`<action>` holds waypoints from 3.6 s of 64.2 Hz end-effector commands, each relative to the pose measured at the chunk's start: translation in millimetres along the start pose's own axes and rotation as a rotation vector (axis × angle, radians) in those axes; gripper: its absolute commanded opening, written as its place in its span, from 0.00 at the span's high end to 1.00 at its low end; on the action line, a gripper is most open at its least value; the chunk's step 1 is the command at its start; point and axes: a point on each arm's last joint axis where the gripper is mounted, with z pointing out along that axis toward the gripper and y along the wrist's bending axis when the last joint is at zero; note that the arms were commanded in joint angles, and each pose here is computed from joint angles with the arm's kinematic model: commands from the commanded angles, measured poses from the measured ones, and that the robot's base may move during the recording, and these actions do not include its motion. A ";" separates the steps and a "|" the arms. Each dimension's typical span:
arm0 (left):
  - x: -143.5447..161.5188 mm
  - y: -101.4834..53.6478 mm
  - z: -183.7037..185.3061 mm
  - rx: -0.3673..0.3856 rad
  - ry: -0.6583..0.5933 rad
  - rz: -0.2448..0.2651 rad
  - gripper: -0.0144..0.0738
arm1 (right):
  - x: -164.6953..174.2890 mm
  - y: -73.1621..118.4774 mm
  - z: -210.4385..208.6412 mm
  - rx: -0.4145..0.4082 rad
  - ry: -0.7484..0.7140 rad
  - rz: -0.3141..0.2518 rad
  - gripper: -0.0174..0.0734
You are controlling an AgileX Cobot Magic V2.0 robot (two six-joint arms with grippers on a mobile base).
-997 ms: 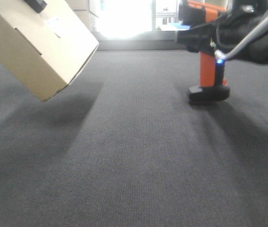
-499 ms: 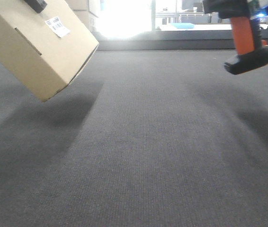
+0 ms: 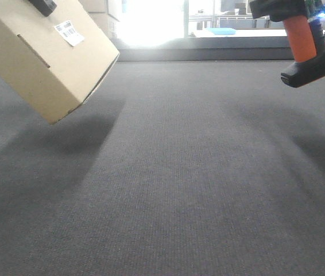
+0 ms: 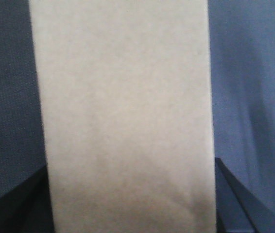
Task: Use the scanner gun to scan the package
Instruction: 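Lift the scanner gun and aim it at the box label, then lower the scanner gun back onto the belt with the right gripper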
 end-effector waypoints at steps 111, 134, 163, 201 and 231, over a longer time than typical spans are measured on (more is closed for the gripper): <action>-1.2 -4.5 -2.5 0.018 -0.014 0.002 0.96 | 29.3 6.8 24.2 0.090 -0.195 0.429 0.98; -1.2 -4.5 -2.5 0.018 -0.014 0.002 0.96 | 50.8 14.5 35.8 0.100 -0.163 0.435 0.98; -1.2 -4.5 -2.5 0.018 -0.014 0.002 0.96 | 61.2 20.8 38.2 0.061 -0.056 0.435 0.98; -1.2 -4.6 -2.5 0.019 -0.015 0.001 0.96 | 64.0 22.6 38.4 0.048 -0.022 0.434 0.21; -1.3 -5.2 -2.6 0.025 -0.016 -0.001 0.96 | 62.4 24.6 34.3 0.006 0.052 0.429 0.18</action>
